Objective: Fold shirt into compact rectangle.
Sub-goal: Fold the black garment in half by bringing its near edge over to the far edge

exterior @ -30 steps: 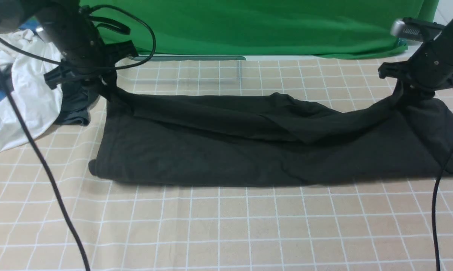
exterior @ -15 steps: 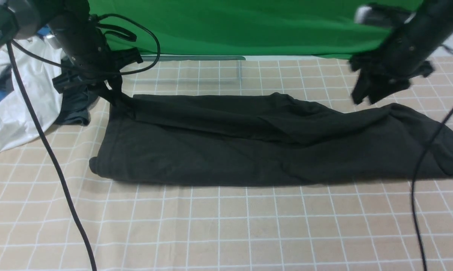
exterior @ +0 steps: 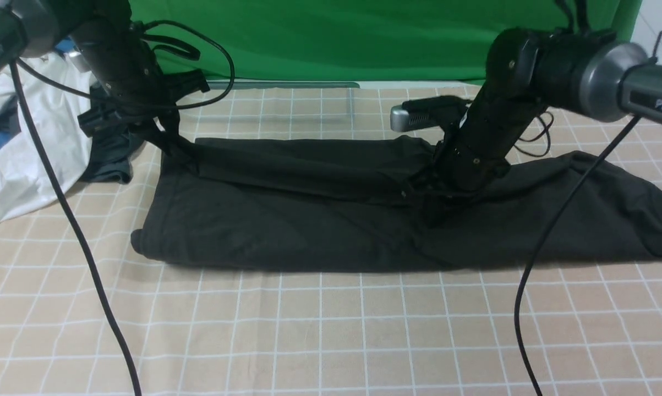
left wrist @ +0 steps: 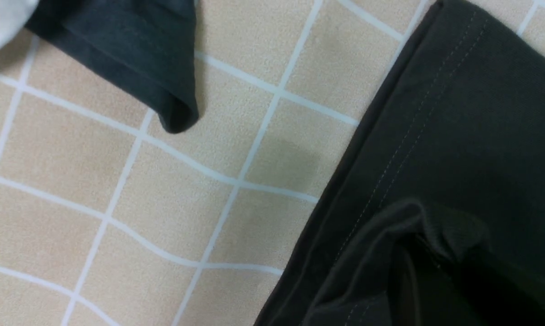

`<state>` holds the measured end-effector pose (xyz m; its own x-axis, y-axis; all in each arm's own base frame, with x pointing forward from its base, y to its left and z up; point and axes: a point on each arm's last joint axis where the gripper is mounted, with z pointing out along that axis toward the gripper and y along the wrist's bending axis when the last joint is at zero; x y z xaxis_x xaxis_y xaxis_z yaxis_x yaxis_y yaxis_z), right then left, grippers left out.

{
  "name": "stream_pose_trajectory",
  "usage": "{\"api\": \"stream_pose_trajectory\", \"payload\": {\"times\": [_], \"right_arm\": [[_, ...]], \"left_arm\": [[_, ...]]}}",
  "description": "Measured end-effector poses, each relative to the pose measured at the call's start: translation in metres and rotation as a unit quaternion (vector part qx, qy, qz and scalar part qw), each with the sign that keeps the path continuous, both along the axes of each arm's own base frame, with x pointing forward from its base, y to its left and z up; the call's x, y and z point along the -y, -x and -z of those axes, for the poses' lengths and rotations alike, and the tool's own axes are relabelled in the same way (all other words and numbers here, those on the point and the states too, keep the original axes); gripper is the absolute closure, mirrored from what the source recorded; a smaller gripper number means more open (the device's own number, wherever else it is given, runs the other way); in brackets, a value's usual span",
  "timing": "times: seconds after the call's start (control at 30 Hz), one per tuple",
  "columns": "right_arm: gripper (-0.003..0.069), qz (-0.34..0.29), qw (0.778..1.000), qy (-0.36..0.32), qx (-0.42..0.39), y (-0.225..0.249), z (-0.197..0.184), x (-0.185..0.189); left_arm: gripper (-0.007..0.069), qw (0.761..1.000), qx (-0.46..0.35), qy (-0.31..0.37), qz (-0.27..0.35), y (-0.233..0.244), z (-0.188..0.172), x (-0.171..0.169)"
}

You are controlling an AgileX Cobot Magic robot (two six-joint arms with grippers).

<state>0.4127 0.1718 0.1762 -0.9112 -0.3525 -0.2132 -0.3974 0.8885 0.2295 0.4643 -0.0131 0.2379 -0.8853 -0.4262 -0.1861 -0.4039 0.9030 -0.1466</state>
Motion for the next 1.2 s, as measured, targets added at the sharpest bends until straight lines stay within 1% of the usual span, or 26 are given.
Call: {"api": "stream_pose_trajectory", "payload": {"times": [0.03,0.13,0.27,0.3,0.37,0.47,0.53,0.6,0.63,0.67,0.8,1.03,1.1,1.17,1.2], "right_arm": [[0.0621,0.004,1.0,0.006,0.003,-0.004,0.01,0.0],[0.0621,0.024,0.999,0.007,0.03,-0.01,0.013,0.0],[0.0621,0.054,0.988,-0.01,0.144,-0.032,0.009,-0.001],[0.0621,0.056,0.987,-0.011,0.147,-0.033,0.009,-0.002],[0.0621,0.063,0.977,-0.02,0.204,-0.044,0.0,-0.002],[0.0621,0.07,0.967,-0.03,0.242,-0.054,-0.015,-0.001],[0.0621,0.067,0.97,-0.027,0.231,-0.055,-0.022,0.0],[0.0621,0.054,0.979,-0.014,0.196,-0.051,-0.026,0.002],[0.0621,0.053,0.979,-0.015,0.198,-0.052,-0.027,0.002],[0.0622,0.039,0.986,-0.003,0.162,-0.047,-0.028,0.003],[0.0622,0.017,0.994,0.015,0.104,-0.035,-0.025,0.001],[0.0622,-0.006,0.996,0.018,0.087,-0.032,-0.013,-0.01],[0.0622,-0.01,0.996,0.017,0.087,-0.031,-0.013,-0.013],[0.0622,-0.026,0.995,0.018,0.09,-0.028,-0.013,-0.019],[0.0622,-0.03,0.995,0.018,0.091,-0.028,-0.013,-0.02]], "left_arm": [[0.0595,1.0,0.0,0.0,0.0,0.0,0.0,0.0],[0.0595,1.0,0.0,0.001,0.0,0.0,0.0,0.0],[0.0595,1.0,0.0,0.002,0.0,0.0,0.0,0.0],[0.0595,1.0,0.0,0.002,0.0,0.0,0.0,0.0],[0.0595,1.0,0.0,0.003,0.0,0.0,0.0,0.001],[0.0595,1.0,0.0,0.004,0.0,0.0,0.0,0.001],[0.0595,1.0,0.0,0.005,-0.002,0.0,0.0,0.001],[0.0595,1.0,0.002,0.005,-0.002,-0.001,0.0,0.001],[0.0595,1.0,0.003,0.005,-0.002,-0.001,0.0,0.001],[0.0594,1.0,0.007,0.006,-0.003,-0.001,0.0,0.001],[0.0594,1.0,0.013,0.007,-0.004,-0.003,0.0,0.001],[0.0589,1.0,0.019,0.0,-0.011,-0.004,0.0,0.0],[0.0575,1.0,0.021,-0.008,-0.011,-0.004,0.0,-0.002],[0.0507,0.999,0.033,-0.028,-0.015,-0.006,-0.001,-0.006],[0.0486,0.998,0.038,-0.036,-0.017,-0.007,-0.001,-0.007]]}}
